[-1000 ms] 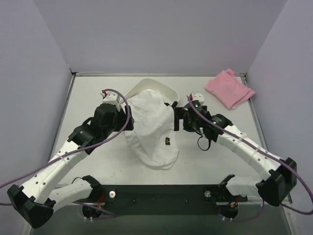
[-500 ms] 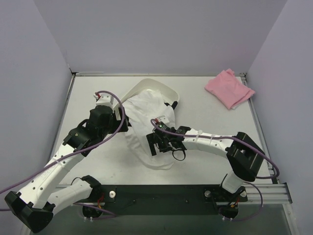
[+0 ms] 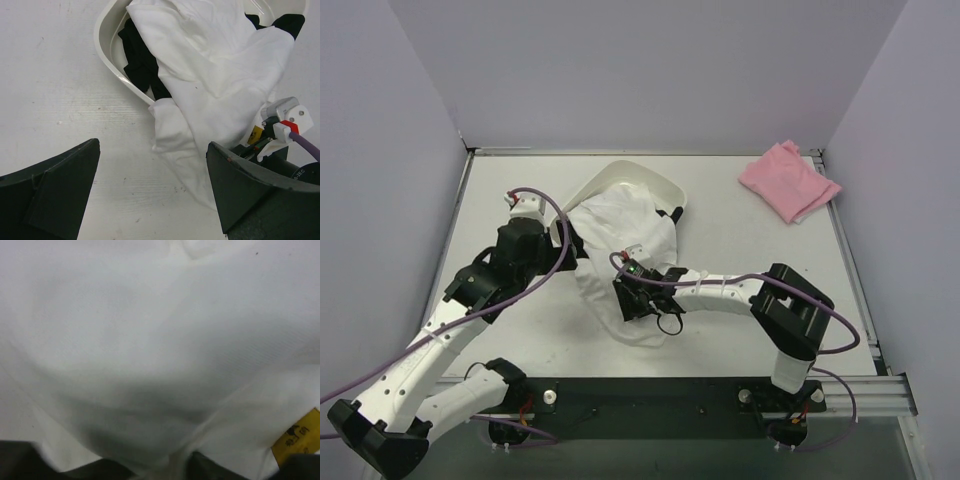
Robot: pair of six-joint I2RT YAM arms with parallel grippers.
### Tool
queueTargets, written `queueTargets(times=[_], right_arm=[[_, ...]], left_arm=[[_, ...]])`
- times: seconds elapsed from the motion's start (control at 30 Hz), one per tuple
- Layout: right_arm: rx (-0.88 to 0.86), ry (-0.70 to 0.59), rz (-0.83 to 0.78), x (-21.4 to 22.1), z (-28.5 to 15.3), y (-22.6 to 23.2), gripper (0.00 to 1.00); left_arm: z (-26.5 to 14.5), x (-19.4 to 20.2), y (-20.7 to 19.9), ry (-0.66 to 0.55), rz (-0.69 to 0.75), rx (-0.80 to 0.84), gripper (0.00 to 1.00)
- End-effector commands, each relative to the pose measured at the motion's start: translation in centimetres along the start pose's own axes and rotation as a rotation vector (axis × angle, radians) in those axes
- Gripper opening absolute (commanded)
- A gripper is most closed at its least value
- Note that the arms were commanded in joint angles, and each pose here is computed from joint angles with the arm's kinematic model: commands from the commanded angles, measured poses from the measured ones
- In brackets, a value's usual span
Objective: Fold and stack the t-shirts
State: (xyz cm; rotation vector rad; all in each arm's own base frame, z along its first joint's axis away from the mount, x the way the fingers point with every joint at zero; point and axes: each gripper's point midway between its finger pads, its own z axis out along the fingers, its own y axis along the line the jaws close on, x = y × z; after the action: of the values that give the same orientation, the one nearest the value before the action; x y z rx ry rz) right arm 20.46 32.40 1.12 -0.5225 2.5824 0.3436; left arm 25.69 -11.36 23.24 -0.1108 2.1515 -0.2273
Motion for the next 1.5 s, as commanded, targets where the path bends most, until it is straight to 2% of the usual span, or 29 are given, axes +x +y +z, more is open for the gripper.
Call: queueTargets(times=[0.0, 0.03, 0.13, 0.27, 0.3, 0.37, 0.4, 0.47, 0.5, 0.6, 0.63, 0.73, 0.77, 0.97, 1.07, 1.23, 1.27, 1.33, 1.47], right_arm=[[0.067, 0.16, 0.022, 5.7, 2.6, -2.0, 0.03], [0.074, 0.165, 0.025, 5.9, 2.6, -2.2, 0.0], [0.107, 0.155, 0.0, 6.2, 2.1, -2.6, 0.0], [0.123, 0.105, -0.074, 5.4, -1.3, -1.9, 0.0], [0.1, 0.013, -0.104, 2.6, -3.7, -0.2, 0.0], [0.115, -0.046, -0.138, -0.1, -7.8, 0.2, 0.0], [0.08, -0.149, -0.124, -4.4, -10.8, 2.1, 0.0], [0.084, -0.235, -0.162, -8.3, -15.8, 2.2, 0.0], [0.038, -0.347, -0.137, -12.6, -20.1, 3.6, 0.0], [0.111, -0.489, -0.146, -18.1, -26.9, 1.7, 0.0], [0.12, -0.58, -0.093, -21.0, -31.2, 0.5, 0.0], [0.139, -0.699, -0.03, -24.2, -36.4, -1.9, 0.0], [0.202, -0.746, 0.011, -25.0, -38.0, -4.2, 0.0], [0.373, -0.899, 0.191, -24.8, -44.9, -12.6, 0.0], [0.407, -0.929, 0.21, -23.5, -46.5, -14.4, 0.0], [0.429, -0.963, 0.244, -21.9, -48.3, -15.8, 0.0], [0.423, -0.974, 0.248, -21.6, -48.9, -16.0, 0.0], [0.411, -0.986, 0.246, -21.4, -49.4, -16.0, 0.0], [0.399, -0.936, 0.236, -20.7, -47.5, -15.7, 0.0]], left_arm=[[-0.5, -0.3, 0.7, -0.018, -0.003, -0.01, 0.97], [-0.5, -0.2, 0.7, -0.017, -0.001, -0.011, 0.97], [-0.5, -0.1, 0.9, -0.018, -0.003, -0.013, 0.97], [-0.7, -0.1, 1.2, -0.018, 0.0, -0.025, 0.98], [-0.7, -0.2, 1.2, -0.019, 0.001, -0.026, 0.97], [-0.7, -0.4, 1.3, -0.026, 0.0, -0.027, 0.97], [-0.7, -0.4, 1.2, -0.027, -0.001, -0.025, 0.97], [-0.4, -0.4, 1.0, -0.026, -0.008, -0.022, 0.97], [-0.3, -0.3, 0.9, -0.021, -0.01, -0.017, 0.97], [0.3, 0.1, 0.6, -0.009, -0.012, -0.007, 0.98], [0.5, 0.0, 0.3, -0.012, -0.014, 0.005, 0.97], [1.4, 0.4, -0.2, 0.006, -0.013, 0.019, 0.97], [1.7, 0.5, -0.4, 0.014, -0.012, 0.025, 0.97], [2.8, -0.1, -3.2, 0.014, -0.007, 0.143, 0.97], [3.7, -0.5, -4.7, 0.018, 0.003, 0.188, 0.97], [5.2, -1.0, -8.6, 0.025, 0.041, 0.294, 0.97], [5.5, -0.6, -10.4, 0.04, 0.072, 0.319, 0.97], [6.6, 0.0, -11.6, 0.055, 0.122, 0.301, 0.97], [7.9, 1.2, -15.2, 0.073, 0.197, 0.341, 0.97]])
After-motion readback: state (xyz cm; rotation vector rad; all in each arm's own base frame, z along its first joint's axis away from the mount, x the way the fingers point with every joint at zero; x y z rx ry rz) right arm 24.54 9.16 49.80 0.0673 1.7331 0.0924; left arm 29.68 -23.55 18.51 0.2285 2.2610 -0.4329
